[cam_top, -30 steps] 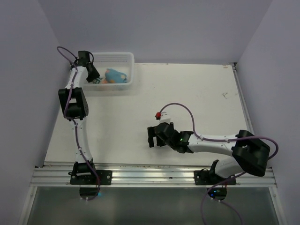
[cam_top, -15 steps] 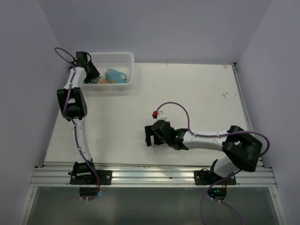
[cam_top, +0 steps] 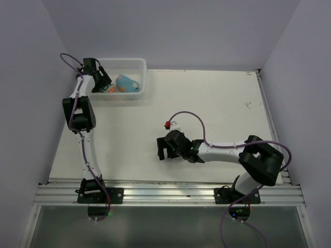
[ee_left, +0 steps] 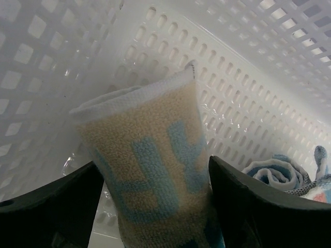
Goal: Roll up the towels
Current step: Place the rolled towel into the container
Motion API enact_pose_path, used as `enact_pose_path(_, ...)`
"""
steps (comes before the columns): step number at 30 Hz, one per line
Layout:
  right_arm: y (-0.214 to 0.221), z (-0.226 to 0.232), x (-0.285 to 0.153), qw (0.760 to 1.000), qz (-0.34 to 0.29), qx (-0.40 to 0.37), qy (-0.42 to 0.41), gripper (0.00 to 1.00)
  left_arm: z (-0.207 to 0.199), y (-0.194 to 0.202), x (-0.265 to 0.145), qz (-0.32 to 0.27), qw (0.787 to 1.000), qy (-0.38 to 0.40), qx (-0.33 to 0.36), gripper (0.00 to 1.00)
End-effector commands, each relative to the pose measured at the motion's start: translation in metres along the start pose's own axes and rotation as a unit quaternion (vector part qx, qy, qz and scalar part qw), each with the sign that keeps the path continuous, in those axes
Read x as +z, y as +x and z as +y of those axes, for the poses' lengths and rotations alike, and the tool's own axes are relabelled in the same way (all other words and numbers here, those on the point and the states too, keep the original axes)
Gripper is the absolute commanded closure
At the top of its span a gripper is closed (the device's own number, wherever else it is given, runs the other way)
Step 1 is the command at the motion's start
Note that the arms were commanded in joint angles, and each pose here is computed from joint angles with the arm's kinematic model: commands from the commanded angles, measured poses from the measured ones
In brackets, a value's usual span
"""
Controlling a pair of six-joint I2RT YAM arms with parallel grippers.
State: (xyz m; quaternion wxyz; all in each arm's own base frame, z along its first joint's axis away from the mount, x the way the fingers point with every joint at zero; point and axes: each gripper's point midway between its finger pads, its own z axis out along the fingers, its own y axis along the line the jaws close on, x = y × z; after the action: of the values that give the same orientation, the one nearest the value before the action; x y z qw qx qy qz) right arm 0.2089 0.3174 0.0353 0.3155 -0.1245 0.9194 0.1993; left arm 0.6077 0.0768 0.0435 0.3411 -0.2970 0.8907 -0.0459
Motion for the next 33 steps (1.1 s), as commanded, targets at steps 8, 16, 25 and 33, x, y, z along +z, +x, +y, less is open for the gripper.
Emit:
enact_pose_path(8,-0.023,0.016,0.002,0.999,-0.017,0.007,-0.031,0.09,-0.016,-0.041,-0.04,-0.043,0.998,0.043,-0.008,0.14)
enact_pose_path(16,-0.028,0.015,-0.001,0.999,-0.02,0.001,-0.028,0.08,-0.023,-0.055,-0.063,-0.058,0.997,0.052,-0.007,0.1)
enact_pose_path(25,-0.03,0.02,-0.002,0.999,-0.018,0.004,-0.04,0.08,-0.023,-0.058,-0.092,-0.055,0.997,0.051,0.009,0.08)
enact_pose_path(33,-0.091,0.024,-0.019,0.998,-0.064,-0.018,-0.023,0.07,-0.069,-0.103,-0.246,-0.167,0.975,0.125,0.075,0.06)
